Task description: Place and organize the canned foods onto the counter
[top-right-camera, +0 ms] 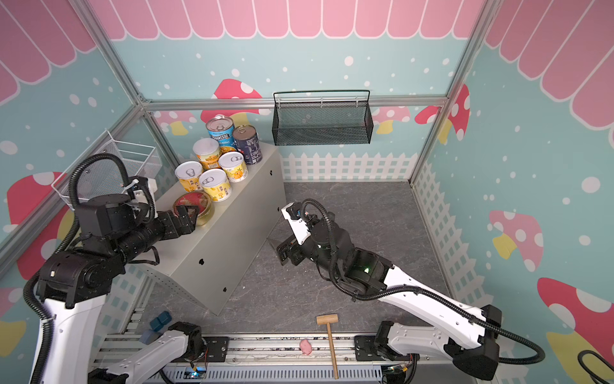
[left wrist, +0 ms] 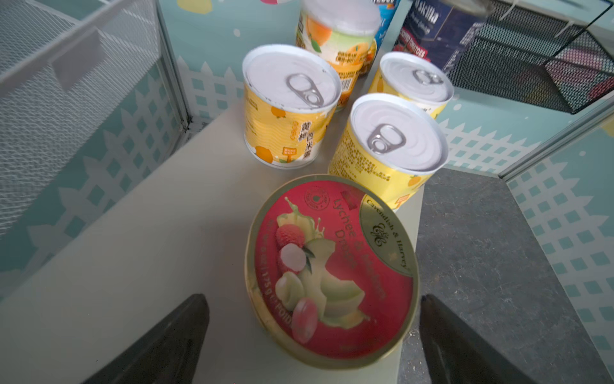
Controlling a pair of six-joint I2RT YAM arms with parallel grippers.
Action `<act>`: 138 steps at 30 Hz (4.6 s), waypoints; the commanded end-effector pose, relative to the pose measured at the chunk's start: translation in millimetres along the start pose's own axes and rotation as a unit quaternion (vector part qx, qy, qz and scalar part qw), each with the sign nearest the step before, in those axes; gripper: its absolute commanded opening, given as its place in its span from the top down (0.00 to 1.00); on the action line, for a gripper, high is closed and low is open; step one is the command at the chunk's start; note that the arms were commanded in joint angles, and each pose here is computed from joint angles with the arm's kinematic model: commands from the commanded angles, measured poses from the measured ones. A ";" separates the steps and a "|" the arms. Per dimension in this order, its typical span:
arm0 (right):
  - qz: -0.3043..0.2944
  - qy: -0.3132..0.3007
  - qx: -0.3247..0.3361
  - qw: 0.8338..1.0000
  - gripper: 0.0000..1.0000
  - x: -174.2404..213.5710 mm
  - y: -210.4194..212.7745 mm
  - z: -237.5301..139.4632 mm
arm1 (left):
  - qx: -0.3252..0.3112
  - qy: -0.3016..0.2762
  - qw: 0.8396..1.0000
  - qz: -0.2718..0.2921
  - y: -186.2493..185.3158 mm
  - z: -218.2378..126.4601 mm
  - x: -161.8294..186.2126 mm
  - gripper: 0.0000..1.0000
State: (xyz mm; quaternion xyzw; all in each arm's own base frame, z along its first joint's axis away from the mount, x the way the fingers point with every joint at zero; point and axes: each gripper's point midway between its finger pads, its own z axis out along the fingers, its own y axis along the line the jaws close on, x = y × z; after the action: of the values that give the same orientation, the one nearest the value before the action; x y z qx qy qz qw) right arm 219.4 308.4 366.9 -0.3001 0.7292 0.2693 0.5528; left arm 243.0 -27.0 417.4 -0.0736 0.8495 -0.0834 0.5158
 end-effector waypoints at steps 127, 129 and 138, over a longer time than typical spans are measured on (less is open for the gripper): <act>0.063 0.033 0.211 0.975 0.01 131.6 -243.6 -77.3 | 0.179 -0.041 0.929 -0.323 64.8 141.7 -80.1 0.01; 0.064 0.034 0.212 0.975 0.00 131.9 -244.3 -77.4 | 0.176 -0.038 0.929 -0.323 65.6 142.4 -75.6 0.01; 0.064 0.035 0.213 0.974 0.00 131.3 -243.6 -78.5 | 0.155 -0.030 0.928 -0.336 73.7 144.9 -54.6 0.01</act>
State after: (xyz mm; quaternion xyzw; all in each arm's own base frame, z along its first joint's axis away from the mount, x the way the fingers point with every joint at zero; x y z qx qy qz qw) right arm 322.9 67.4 233.2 -0.1252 0.8149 0.1349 0.5496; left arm 395.3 40.0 421.8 -0.2300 0.7174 -0.3870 0.5316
